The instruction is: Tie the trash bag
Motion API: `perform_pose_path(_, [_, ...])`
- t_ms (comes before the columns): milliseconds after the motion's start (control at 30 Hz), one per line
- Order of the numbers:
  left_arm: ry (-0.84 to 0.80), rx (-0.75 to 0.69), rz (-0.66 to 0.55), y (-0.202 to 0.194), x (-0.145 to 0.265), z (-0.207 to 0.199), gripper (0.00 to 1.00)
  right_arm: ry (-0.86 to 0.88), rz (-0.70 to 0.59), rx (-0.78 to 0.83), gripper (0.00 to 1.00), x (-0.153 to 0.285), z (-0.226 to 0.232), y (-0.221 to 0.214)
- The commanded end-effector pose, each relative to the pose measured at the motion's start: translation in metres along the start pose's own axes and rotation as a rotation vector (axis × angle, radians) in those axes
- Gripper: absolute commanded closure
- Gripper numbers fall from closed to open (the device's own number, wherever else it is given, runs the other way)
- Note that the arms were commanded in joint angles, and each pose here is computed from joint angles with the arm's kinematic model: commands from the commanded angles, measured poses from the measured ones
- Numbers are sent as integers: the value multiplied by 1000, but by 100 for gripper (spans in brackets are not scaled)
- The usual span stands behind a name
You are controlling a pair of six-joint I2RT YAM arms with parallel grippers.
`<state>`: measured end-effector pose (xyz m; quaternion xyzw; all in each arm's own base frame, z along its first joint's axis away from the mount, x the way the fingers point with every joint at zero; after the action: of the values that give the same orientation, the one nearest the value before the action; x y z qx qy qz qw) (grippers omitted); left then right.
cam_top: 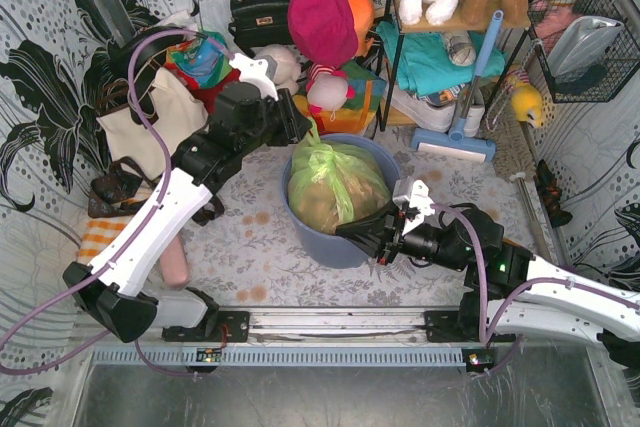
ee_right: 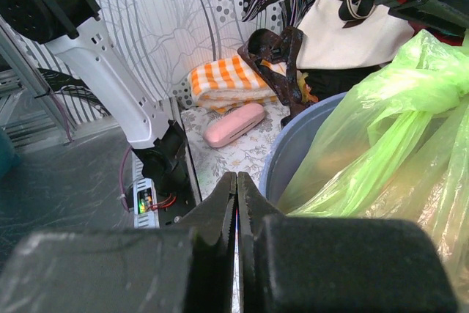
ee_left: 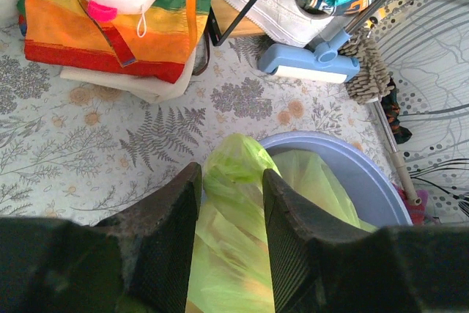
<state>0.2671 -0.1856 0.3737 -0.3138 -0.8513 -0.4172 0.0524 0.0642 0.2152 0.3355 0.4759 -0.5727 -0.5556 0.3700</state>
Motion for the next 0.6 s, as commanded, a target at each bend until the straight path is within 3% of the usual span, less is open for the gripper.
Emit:
perform_pose_path(0, [-18,-15,-57,14,14,-8,54,-16,-67,20,100,1,-2,13])
perform_pose_path(167, [-20,-7,-48,12,14,-7,56,-16,-65,23,100,0,-2,12])
perform_pose_path(567, [-137,53,-29,3,10,-13,43,-30,-82,24,100,1,-3,14])
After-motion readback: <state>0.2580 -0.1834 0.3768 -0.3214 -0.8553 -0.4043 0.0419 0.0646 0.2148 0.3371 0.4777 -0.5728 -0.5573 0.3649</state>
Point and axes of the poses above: each gripper's point midway between its finger pads, its own x axis back along the fingers, its own z axis along the line the jaws close on, y = z × x, the point moved 9 cm from there along x, back along the fingers, and after that the axes turned 14 degrees about x, right-handed, at the moved point
